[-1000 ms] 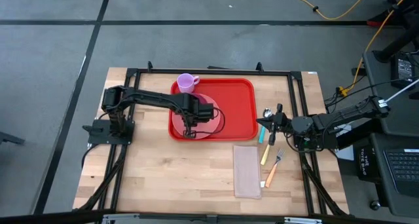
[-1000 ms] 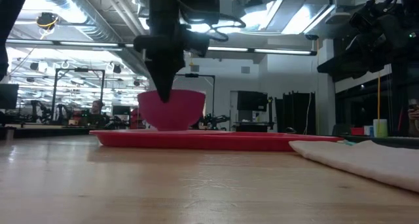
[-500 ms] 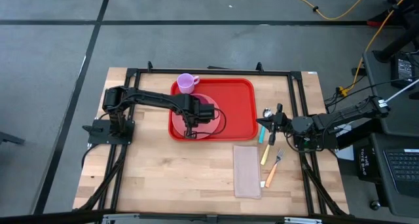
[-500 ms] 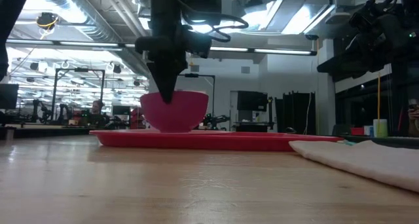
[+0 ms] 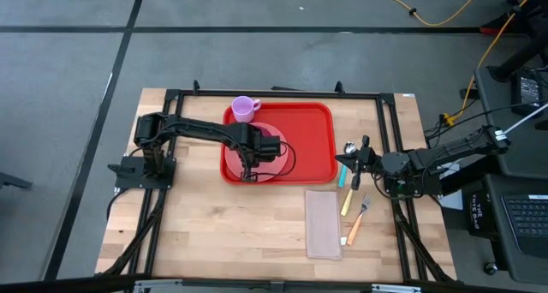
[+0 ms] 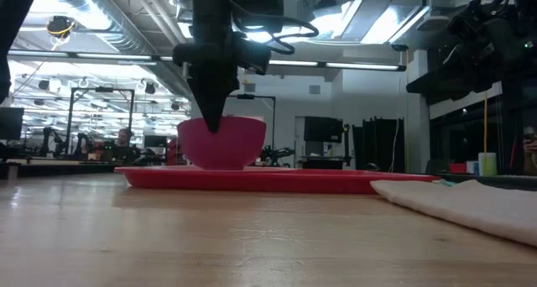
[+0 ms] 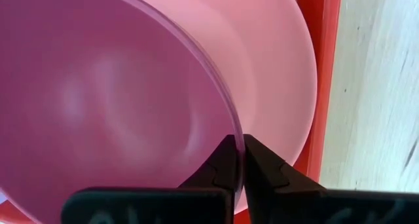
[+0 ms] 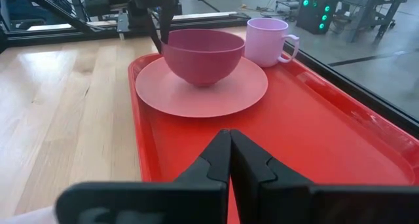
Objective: Set up tray
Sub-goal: Put the pink bowl on the pink plate on the red tray, then put the brown napkin to the right side of the pink plate on the red tray
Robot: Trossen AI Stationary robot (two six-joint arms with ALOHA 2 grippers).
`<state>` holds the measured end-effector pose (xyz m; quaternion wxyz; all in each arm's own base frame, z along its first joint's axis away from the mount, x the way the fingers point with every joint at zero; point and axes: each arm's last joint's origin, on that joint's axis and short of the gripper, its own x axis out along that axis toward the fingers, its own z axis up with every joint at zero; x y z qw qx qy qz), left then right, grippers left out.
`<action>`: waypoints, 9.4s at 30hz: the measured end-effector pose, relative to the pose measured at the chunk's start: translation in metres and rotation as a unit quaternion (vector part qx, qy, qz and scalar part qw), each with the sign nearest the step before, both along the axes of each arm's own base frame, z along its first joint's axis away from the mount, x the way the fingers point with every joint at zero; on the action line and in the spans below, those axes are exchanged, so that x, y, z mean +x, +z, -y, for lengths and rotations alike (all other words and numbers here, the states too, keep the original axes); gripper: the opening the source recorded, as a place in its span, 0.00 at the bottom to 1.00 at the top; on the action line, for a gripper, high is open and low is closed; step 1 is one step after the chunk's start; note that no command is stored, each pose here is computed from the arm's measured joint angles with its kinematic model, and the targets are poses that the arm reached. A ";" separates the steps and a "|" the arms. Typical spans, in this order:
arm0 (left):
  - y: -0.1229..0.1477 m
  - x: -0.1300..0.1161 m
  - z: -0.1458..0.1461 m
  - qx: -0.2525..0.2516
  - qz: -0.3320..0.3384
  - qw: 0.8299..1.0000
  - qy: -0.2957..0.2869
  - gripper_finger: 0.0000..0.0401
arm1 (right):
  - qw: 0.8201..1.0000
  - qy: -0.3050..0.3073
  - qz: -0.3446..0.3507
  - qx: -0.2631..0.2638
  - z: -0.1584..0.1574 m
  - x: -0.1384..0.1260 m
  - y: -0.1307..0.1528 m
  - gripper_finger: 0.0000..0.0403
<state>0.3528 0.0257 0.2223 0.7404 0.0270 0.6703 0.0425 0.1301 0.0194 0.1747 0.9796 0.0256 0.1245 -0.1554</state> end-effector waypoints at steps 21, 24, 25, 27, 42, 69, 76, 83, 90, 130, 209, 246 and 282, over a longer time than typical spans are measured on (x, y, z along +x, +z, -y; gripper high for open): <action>-0.001 0.000 0.002 -0.001 -0.001 1.000 0.001 0.01 | 1.000 0.000 0.001 0.000 0.000 0.000 0.000 0.02; -0.001 0.000 0.003 -0.001 -0.001 1.000 0.000 0.01 | 1.000 0.000 0.001 0.000 0.000 0.000 0.000 0.02; -0.001 0.000 0.003 -0.001 -0.001 1.000 0.000 0.01 | 1.000 0.000 0.001 0.000 0.000 0.000 0.000 0.02; -0.001 0.001 0.004 -0.001 -0.001 1.000 -0.002 0.01 | 1.000 0.000 0.001 0.000 0.000 0.000 0.000 0.02; -0.004 0.002 0.004 0.008 -0.004 1.000 0.004 0.01 | 1.000 0.004 0.002 0.004 0.000 0.000 0.000 0.02; -0.010 0.003 0.004 0.006 -0.019 1.000 -0.011 0.06 | 1.000 0.004 0.002 0.003 0.000 0.000 0.000 0.02; -0.010 0.008 0.003 0.010 0.009 1.000 -0.014 0.05 | 1.000 0.004 0.002 0.003 0.000 0.000 0.000 0.02; -0.010 0.008 0.003 0.010 0.006 1.000 -0.014 0.06 | 1.000 0.004 0.002 0.003 0.000 0.000 0.000 0.02; -0.010 0.007 0.004 0.004 0.003 1.000 -0.002 0.05 | 1.000 0.004 0.002 0.003 0.000 0.000 0.000 0.02; 0.010 0.004 0.004 0.005 -0.008 1.000 -0.007 0.48 | 1.000 0.004 0.002 0.004 0.000 0.000 0.000 0.02; -0.003 -0.211 0.012 0.106 0.597 0.793 0.059 0.01 | 0.994 0.050 -0.093 -0.016 -0.013 0.040 0.057 0.01; -0.003 -0.211 0.011 0.103 0.600 0.789 0.081 0.01 | 0.924 0.090 -0.372 -0.025 -0.192 0.114 0.088 0.01; -0.003 -0.211 0.011 0.103 0.600 0.789 0.081 0.01 | 0.840 0.105 -0.530 0.045 -0.255 0.081 0.065 0.06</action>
